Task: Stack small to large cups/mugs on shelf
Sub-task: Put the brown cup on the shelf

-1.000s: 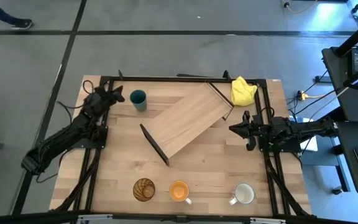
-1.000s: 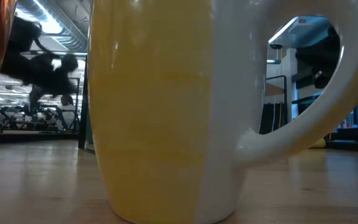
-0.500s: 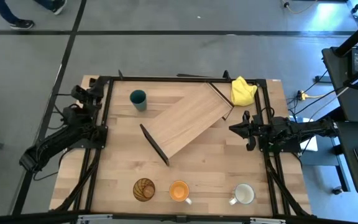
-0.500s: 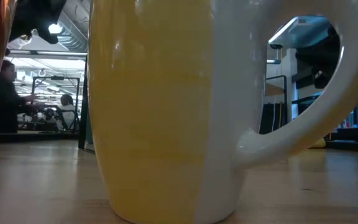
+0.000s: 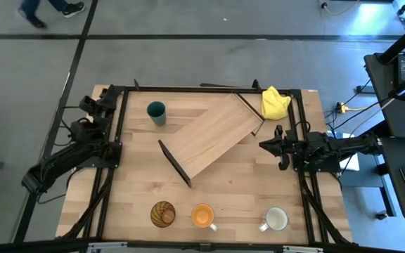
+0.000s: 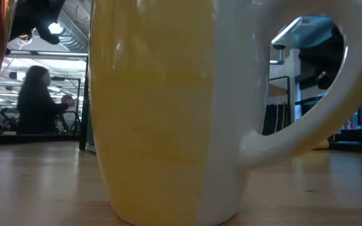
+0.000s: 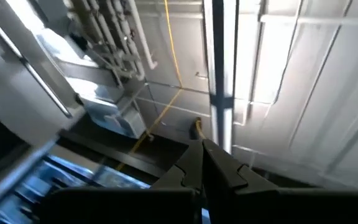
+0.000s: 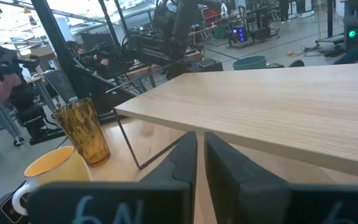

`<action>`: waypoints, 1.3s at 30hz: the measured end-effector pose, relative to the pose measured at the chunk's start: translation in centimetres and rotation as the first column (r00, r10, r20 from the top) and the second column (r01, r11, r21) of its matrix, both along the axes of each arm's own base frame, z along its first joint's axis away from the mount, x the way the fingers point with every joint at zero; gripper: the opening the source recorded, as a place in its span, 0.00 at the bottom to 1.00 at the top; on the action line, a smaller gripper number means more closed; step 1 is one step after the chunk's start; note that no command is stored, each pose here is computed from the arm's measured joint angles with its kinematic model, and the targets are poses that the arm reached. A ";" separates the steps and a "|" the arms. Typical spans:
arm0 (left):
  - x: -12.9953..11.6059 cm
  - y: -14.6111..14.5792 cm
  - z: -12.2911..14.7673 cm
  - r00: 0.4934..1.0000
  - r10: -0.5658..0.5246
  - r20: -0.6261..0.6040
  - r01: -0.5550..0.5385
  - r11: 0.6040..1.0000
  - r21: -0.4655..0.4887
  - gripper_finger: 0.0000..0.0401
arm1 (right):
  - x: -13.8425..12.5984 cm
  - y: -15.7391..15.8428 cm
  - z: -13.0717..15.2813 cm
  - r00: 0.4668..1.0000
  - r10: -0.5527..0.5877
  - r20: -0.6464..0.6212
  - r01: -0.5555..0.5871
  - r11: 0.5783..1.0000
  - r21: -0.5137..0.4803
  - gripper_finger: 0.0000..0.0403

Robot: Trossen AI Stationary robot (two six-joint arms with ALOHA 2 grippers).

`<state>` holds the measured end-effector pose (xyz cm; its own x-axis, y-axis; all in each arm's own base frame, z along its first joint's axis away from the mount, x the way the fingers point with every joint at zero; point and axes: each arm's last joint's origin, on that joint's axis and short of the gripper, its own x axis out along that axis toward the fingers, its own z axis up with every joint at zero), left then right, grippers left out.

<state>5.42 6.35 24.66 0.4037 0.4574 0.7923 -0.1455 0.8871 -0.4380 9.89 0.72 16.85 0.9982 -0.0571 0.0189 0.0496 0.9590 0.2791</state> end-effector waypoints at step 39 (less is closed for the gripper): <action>12.7 -15.9 12.3 -0.150 -0.494 -0.857 0.600 0.643 -0.476 0.00 | 0.0 0.0 0.0 1.000 0.000 0.000 0.000 1.000 0.000 0.08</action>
